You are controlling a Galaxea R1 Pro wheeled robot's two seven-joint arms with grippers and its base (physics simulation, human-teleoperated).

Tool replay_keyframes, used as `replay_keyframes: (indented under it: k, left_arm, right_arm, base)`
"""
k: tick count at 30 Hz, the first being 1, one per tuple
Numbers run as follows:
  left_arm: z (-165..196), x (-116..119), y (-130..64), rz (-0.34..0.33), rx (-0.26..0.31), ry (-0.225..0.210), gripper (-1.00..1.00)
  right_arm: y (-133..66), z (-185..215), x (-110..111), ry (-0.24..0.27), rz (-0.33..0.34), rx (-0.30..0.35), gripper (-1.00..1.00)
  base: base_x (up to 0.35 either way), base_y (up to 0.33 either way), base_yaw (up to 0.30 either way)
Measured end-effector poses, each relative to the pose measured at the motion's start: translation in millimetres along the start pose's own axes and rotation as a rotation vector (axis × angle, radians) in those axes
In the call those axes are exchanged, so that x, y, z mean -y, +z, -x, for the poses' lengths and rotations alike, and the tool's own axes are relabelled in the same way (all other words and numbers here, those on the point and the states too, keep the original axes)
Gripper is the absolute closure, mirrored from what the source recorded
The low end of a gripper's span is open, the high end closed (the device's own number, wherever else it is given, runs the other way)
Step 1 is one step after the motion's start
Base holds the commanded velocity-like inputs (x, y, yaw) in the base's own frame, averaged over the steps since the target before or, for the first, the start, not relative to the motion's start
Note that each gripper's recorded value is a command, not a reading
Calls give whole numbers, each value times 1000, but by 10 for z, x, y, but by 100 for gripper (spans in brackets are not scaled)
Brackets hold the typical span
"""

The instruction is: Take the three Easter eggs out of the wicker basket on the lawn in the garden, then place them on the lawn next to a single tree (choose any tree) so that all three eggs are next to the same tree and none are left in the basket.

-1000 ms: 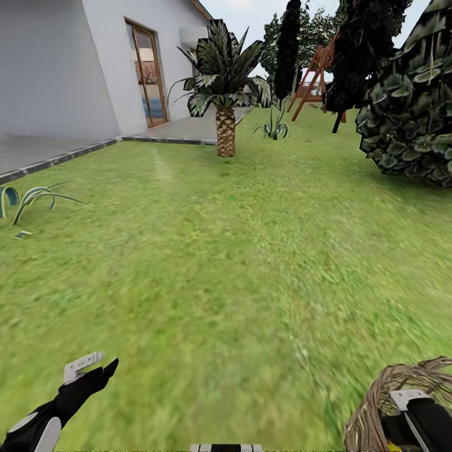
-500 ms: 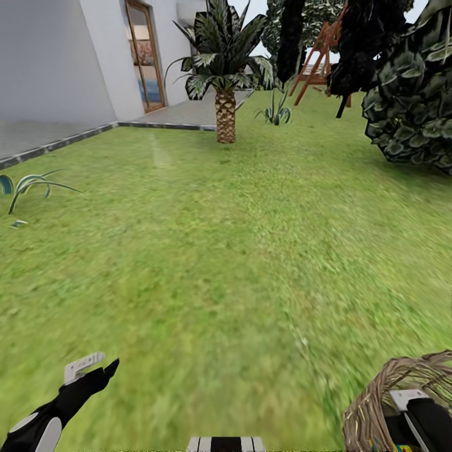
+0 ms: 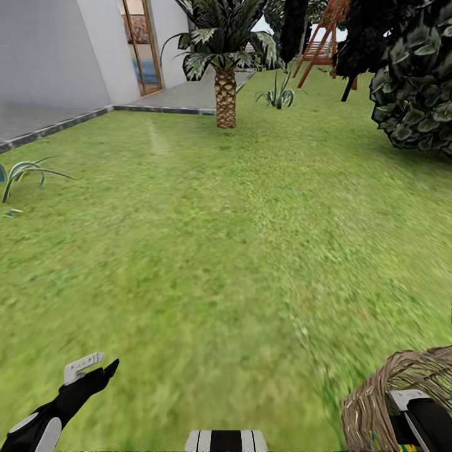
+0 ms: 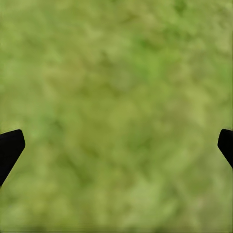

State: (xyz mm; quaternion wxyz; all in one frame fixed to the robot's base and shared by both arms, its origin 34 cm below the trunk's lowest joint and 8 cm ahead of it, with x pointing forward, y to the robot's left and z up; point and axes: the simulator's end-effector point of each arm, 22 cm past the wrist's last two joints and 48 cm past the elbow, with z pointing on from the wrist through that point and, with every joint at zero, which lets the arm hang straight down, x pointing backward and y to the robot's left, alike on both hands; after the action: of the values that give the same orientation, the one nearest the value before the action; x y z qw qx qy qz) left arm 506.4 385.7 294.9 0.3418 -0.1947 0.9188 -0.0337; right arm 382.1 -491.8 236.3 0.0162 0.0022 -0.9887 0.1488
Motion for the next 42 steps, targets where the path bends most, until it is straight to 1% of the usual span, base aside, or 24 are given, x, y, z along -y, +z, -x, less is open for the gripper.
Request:
replay_keyframes:
  k: [13, 20, 25, 31, 42]
  left_arm:
    - [-267, -35, 109, 15, -53, -6, -100]
    - [-259, -30, 108, 12, -51, -8, -100]
    - [-269, -29, 107, 13, -54, -7, -100]
    - [-260, -15, 109, 7, -51, -7, -100]
    - [-455, -93, 187, 26, -93, -4, -100]
  right_arm:
    - [164, -136, -57, -15, 2, -49, -100]
    - [165, -136, -74, -16, 4, -49, -100]
    - [162, -136, -61, -17, 1, -49, -100]
    - [165, -136, -61, -19, 1, -49, -100]
    - [298, -257, -121, -29, 7, -91, -100]
  base:
    - [0, 0, 0]
    - [2, 0, 0]
    - [230, 0, 0]
    - [29, 0, 0]
    - [0, 0, 0]
